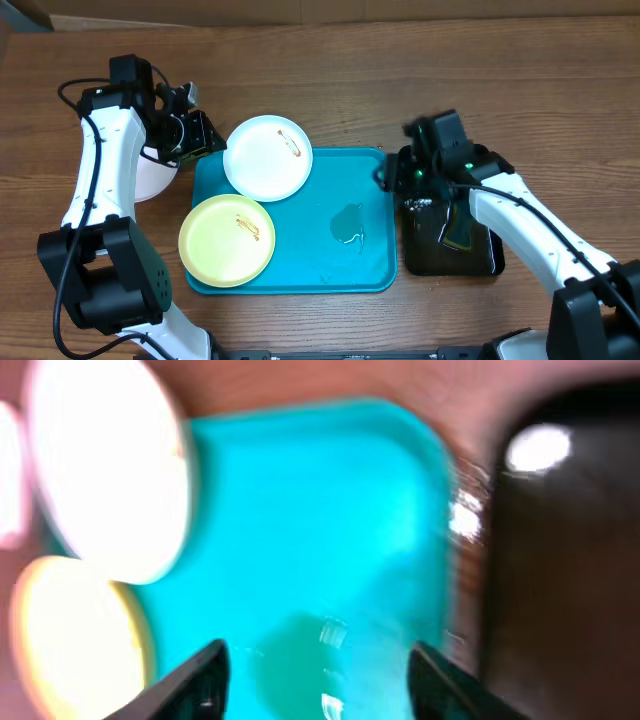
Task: Clean dirty plates on tray and stack at the side
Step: 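Reach the right gripper to the blue tray and grip the white plate's rim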
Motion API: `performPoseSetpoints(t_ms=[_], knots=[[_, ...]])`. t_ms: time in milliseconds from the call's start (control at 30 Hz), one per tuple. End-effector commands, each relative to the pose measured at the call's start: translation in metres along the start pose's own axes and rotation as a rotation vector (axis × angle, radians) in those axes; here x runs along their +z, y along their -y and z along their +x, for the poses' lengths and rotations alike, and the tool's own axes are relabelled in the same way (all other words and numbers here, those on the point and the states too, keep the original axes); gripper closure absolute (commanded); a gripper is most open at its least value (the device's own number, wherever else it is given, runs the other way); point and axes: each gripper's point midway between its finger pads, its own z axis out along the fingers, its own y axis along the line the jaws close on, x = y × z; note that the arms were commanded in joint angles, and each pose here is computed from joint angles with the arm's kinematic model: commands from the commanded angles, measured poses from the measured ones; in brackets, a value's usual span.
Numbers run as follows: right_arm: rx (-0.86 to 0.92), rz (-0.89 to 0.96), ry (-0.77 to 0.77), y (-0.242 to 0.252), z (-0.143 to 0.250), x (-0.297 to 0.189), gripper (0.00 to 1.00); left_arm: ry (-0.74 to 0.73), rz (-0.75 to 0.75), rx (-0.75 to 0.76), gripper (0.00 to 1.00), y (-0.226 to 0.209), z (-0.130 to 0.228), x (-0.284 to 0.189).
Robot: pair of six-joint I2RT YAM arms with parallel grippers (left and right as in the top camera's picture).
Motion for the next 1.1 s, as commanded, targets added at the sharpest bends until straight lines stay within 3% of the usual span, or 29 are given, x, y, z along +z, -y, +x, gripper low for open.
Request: performPoseSetpoints(t_ms=[0,100,200,500,633,867,1067], knots=[[-0.085,-0.137,0.014,-0.048,-0.002,-0.001,0.33,0.02,-0.002,-0.014,0.68,0.007,0.001,-0.009],[-0.114,-0.156,0.077,-0.067,-0.012,0.014,0.27,-0.012,-0.004,-0.029,0.67,0.007,0.009,-0.009],[-0.185,-0.141,0.105,-0.085,-0.028,0.03,0.31,-0.033,-0.006,-0.038,0.67,0.006,0.015,-0.009],[-0.383,0.051,-0.029,-0.103,-0.083,0.046,0.29,-0.043,-0.056,-0.045,0.66,-0.002,0.018,-0.01],[-0.414,0.036,-0.024,-0.105,-0.084,0.067,0.36,-0.03,-0.115,-0.067,0.65,-0.012,0.015,-0.01],[-0.44,0.013,0.008,-0.101,-0.09,0.119,0.32,-0.004,-0.109,-0.079,0.63,-0.011,0.009,-0.01],[-0.454,0.005,-0.002,-0.1,-0.082,0.146,0.4,-0.003,-0.11,-0.086,0.62,-0.011,0.009,-0.01]])
